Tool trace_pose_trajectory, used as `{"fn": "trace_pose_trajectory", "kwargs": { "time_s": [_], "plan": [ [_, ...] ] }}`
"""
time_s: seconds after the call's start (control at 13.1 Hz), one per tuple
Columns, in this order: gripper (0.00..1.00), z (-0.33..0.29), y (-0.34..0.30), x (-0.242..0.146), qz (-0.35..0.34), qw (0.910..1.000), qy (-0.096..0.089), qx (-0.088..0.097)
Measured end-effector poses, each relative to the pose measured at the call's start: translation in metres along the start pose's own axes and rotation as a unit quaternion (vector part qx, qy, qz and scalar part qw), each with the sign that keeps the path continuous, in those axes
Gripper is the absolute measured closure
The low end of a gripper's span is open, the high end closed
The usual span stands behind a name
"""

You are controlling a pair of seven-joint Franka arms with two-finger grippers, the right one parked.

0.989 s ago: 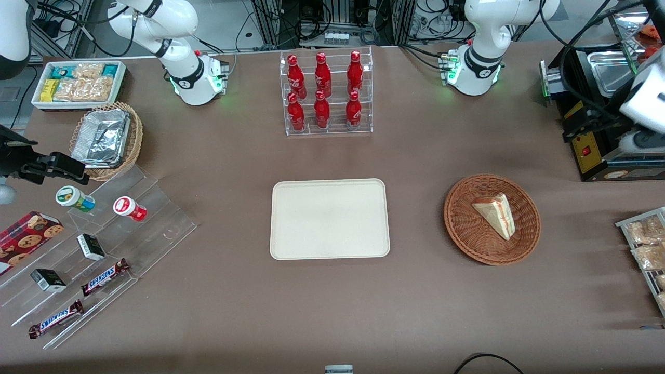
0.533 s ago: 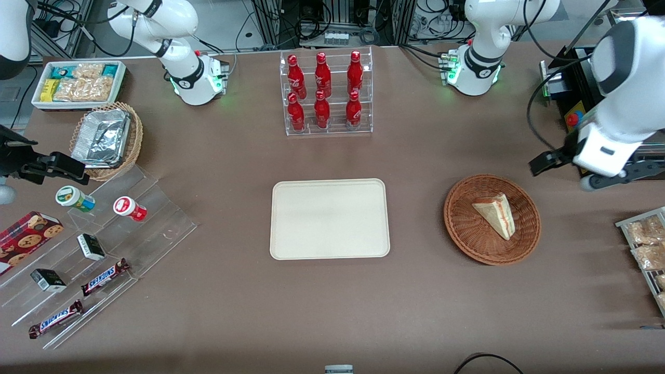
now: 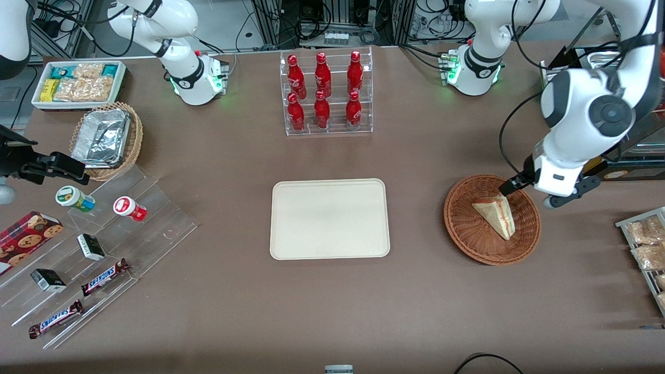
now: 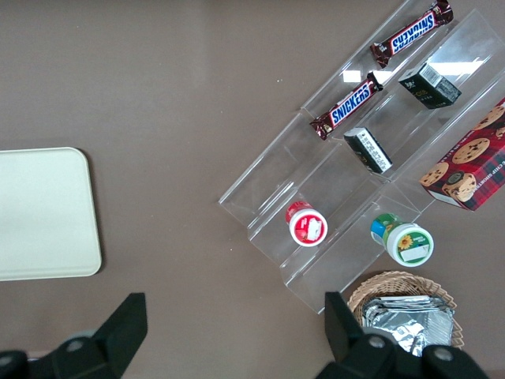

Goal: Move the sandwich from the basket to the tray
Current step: 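Lower the left gripper and close it on the wrapped sandwich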

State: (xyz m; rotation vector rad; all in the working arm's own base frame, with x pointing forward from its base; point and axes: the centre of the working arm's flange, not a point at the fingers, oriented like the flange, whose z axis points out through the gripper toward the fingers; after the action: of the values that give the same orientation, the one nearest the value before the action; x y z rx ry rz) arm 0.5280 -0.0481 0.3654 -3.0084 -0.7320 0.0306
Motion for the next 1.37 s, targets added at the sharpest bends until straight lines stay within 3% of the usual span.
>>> {"fn": "trace_pose_trajectory", "kwargs": {
  "time_s": [0.3, 0.84, 1.22, 1.37],
  "plan": [
    [0.0, 0.057, 0.0, -0.004, -0.024, 0.9997, 0.002, -0.005],
    [0.04, 0.097, 0.002, 0.004, -0.051, 0.9984, 0.016, -0.018],
    [0.63, 0.108, 0.003, 0.005, -0.104, 0.9941, 0.02, -0.024],
    [0.73, 0.107, 0.003, 0.006, -0.105, 0.994, 0.021, -0.025]
  ]
}}
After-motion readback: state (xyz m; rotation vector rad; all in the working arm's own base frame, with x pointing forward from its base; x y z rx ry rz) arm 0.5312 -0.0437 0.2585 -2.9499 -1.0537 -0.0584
